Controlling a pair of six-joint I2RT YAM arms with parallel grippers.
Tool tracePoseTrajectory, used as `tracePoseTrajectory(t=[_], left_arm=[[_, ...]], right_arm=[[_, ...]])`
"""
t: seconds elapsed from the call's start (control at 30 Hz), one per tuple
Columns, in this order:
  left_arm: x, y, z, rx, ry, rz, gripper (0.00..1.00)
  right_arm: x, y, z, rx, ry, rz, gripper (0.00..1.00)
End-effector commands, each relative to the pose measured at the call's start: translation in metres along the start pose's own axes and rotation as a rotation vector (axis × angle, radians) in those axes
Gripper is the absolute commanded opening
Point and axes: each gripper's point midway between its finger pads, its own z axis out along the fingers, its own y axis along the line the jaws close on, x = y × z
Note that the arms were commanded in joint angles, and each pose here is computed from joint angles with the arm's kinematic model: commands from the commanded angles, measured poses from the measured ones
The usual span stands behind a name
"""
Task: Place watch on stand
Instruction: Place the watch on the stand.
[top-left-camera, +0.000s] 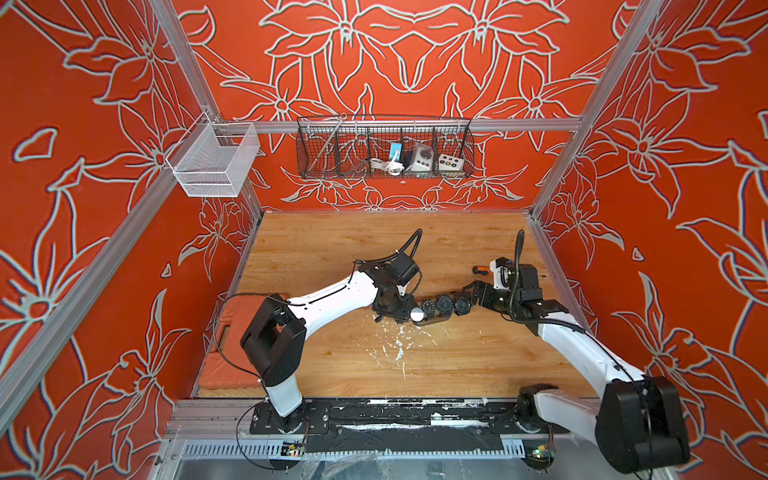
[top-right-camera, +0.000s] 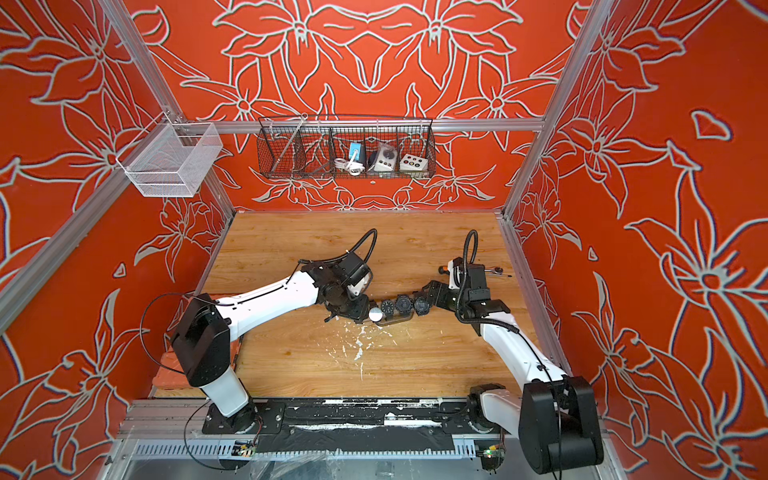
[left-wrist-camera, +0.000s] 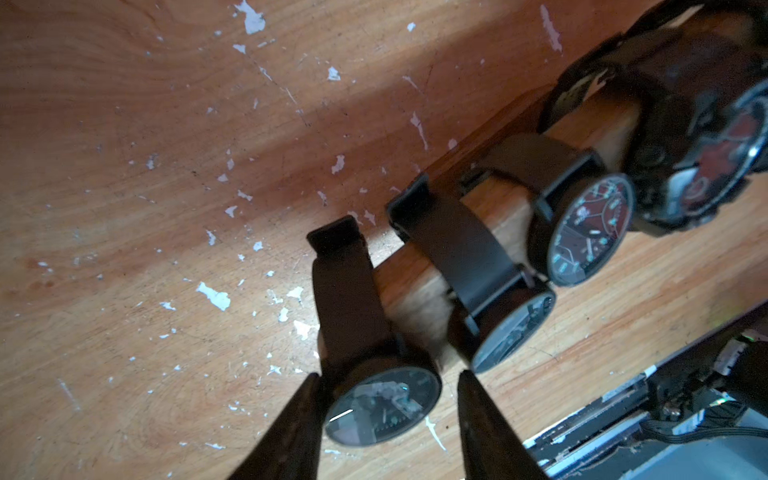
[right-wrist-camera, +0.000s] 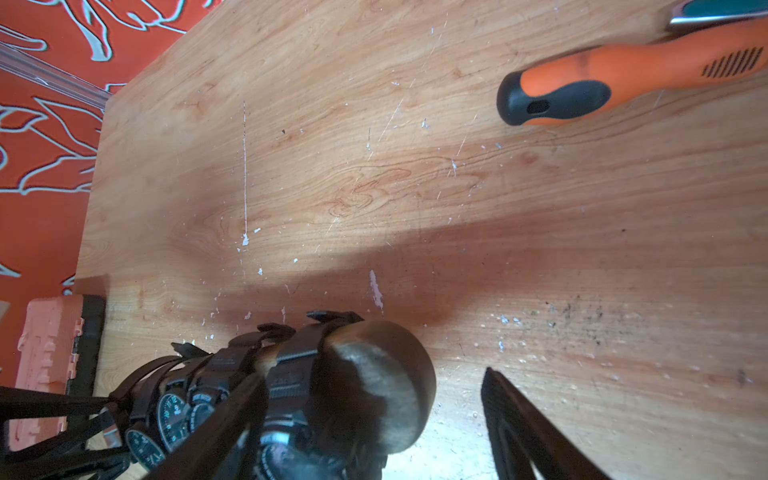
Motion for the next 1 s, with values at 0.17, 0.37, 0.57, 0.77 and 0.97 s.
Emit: tracePoseTrajectory(t=[0.17,0.37,0.57,0.77,0.97], left_arm=[[-0.002,-0.013,-0.005,0.066,-0.021,-0.002,0.46],[-0.004,-0.019,-0.008,0.102,-0.04,-0.01,0.45],[-0.003,-0.019,-0.011,0.109,-0.049,-0.015,0.44],[0.003,-0.018,-0.013,0.122,-0.054,-0.03,0.51],[0.005,-0.02,-0.011,0.14,-0.046,-0.035,0.42]], right_arm=[[0.002,-0.001,0.001,0.004,-0.002,0.002,0.84],[0.002,-0.002,0.0,0.015,-0.005,0.002,0.84],[0.002,-0.003,-0.001,0.025,-0.005,-0.002,0.84],[0.001,-0.004,-0.002,0.033,-0.011,-0.001,0.85],[-0.001,-0.004,-0.001,0.033,-0.01,-0.001,0.85]])
